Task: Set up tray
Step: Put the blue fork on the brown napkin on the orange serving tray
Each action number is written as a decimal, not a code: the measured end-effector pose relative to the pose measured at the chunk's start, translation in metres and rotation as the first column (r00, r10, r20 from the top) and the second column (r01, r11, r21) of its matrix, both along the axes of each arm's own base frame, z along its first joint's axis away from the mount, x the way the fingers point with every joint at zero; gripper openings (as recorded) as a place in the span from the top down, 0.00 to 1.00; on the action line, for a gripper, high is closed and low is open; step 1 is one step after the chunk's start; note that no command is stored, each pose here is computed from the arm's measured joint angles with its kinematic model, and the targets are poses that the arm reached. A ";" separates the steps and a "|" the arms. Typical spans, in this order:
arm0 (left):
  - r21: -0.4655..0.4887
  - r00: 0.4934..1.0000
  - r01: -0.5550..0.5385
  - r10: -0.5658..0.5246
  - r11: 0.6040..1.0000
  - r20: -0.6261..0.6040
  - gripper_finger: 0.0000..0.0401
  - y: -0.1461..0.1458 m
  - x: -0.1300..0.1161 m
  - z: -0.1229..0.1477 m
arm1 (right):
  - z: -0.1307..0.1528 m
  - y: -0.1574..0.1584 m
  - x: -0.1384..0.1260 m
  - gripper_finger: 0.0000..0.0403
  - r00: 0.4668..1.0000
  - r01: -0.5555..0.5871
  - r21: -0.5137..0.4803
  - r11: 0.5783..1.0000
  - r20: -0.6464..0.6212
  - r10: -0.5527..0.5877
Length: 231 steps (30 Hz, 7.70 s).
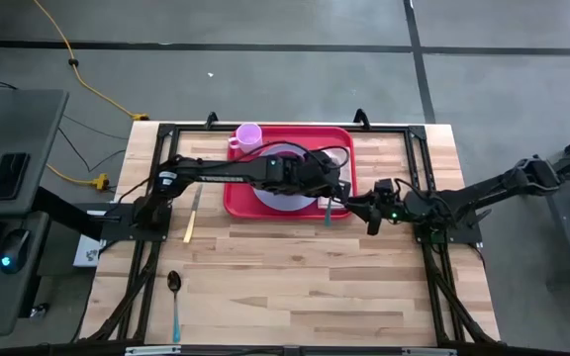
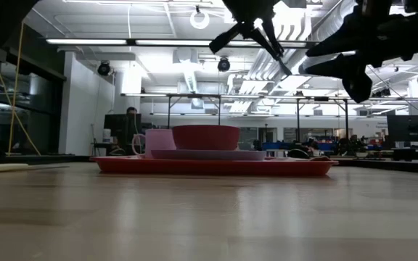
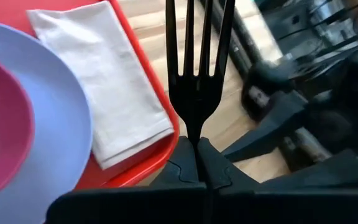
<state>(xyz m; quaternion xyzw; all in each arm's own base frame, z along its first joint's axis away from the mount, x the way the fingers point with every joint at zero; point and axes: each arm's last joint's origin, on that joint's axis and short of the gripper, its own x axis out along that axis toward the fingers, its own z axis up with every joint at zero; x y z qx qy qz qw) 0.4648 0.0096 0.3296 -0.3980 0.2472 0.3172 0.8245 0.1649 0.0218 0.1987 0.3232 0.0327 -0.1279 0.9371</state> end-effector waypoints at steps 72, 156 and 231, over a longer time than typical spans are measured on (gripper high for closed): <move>0.118 0.991 -0.112 0.102 0.987 0.091 0.98 0.013 0.008 0.004 | 0.027 -0.032 0.049 0.97 0.940 0.180 -0.166 0.970 -0.261 -0.219; 0.099 0.993 -0.111 0.106 0.989 0.048 0.98 0.022 0.005 0.001 | 0.027 -0.051 0.049 0.69 0.943 0.102 -0.220 0.970 -0.290 -0.165; -0.032 0.999 0.015 -0.016 0.999 -0.038 0.98 0.017 0.000 -0.006 | 0.027 -0.050 0.049 0.60 0.942 -0.041 -0.300 0.953 -0.329 -0.064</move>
